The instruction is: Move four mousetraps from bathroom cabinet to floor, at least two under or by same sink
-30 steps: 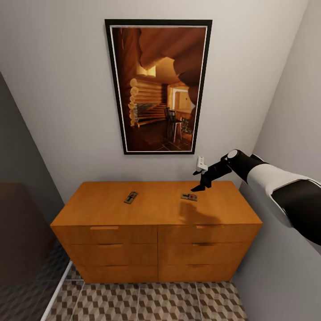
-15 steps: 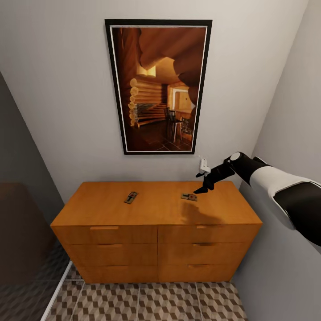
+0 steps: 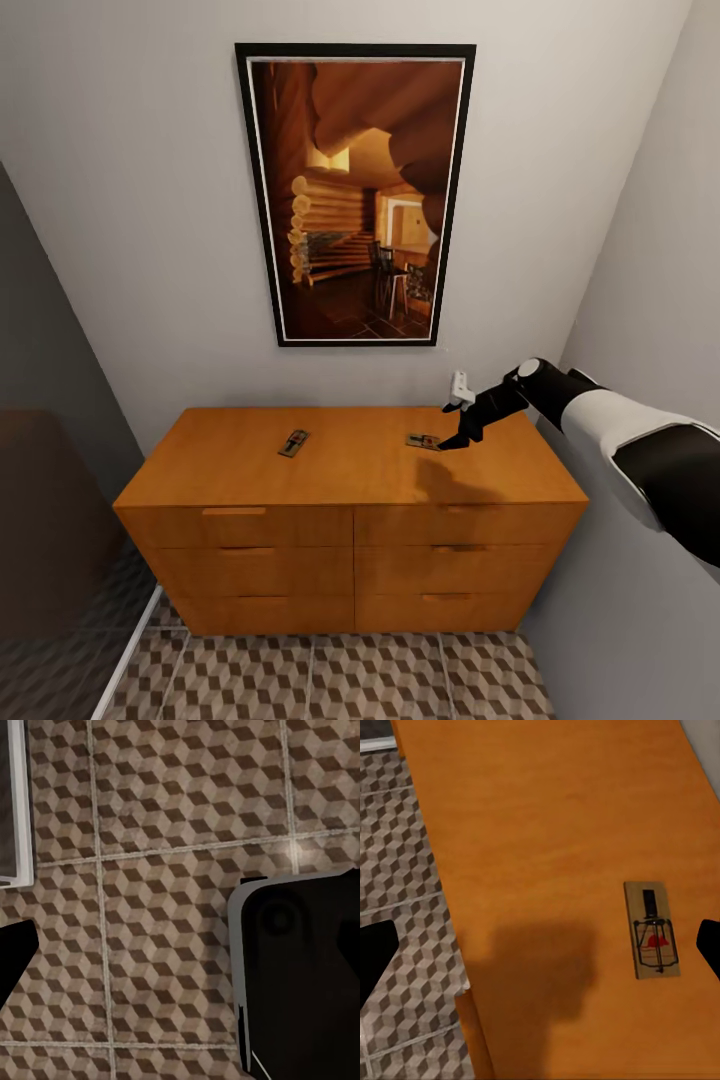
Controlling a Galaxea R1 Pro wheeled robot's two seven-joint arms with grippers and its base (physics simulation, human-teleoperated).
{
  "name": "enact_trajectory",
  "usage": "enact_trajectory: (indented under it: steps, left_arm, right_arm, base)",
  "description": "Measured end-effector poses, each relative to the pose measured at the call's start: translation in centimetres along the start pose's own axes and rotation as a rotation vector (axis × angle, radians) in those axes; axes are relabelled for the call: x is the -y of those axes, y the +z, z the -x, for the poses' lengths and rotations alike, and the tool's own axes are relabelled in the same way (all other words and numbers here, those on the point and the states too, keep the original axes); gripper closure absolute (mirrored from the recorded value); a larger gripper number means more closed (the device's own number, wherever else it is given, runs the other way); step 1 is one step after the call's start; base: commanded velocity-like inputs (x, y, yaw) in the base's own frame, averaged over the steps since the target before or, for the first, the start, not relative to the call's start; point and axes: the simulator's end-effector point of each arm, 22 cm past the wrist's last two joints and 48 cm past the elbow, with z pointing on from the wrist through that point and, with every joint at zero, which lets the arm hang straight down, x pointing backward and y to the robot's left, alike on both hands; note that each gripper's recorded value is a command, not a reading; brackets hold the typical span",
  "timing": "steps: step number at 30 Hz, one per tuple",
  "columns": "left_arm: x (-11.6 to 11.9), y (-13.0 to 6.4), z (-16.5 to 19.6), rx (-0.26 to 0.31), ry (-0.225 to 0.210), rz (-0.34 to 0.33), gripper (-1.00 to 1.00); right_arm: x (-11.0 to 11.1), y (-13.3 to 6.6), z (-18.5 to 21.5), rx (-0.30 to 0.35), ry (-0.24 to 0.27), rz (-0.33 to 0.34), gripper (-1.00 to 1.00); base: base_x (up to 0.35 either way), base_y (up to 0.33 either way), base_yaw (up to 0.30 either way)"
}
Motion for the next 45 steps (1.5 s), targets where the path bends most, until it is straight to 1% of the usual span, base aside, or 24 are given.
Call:
enact_trajectory:
  steps: [7, 18, 23, 33, 45]
  left_arm:
    - [0.0, 0.0, 0.0, 0.0, 0.0, 0.0, -1.0]
    - [0.0, 0.0, 0.0, 0.0, 0.0, -0.001, -1.0]
    - [0.0, 0.0, 0.0, 0.0, 0.0, -0.001, -1.0]
    - [0.0, 0.0, 0.0, -0.001, 0.0, -0.001, -1.0]
    - [0.0, 0.0, 0.0, -0.002, 0.001, -0.002, -1.0]
  right_arm:
    - [0.3, -0.4, -1.0, -0.008, 0.013, -0.009, -1.0]
    - [0.5, -0.7, -1.5, -0.011, 0.019, -0.014, -1.0]
    - [0.5, -0.7, -1.5, -0.011, 0.018, -0.015, -1.0]
    - [0.5, -0.8, -1.5, -0.011, 0.019, -0.015, -1.0]
    - [0.4, -0.7, -1.5, -0.011, 0.02, -0.012, -1.0]
  base:
    - [0.0, 0.0, 0.0]
    - [0.037, 0.0, 0.0]
    - [0.158, 0.0, 0.0]
    - [0.28, 0.0, 0.0]
    - [0.04, 0.0, 0.0]
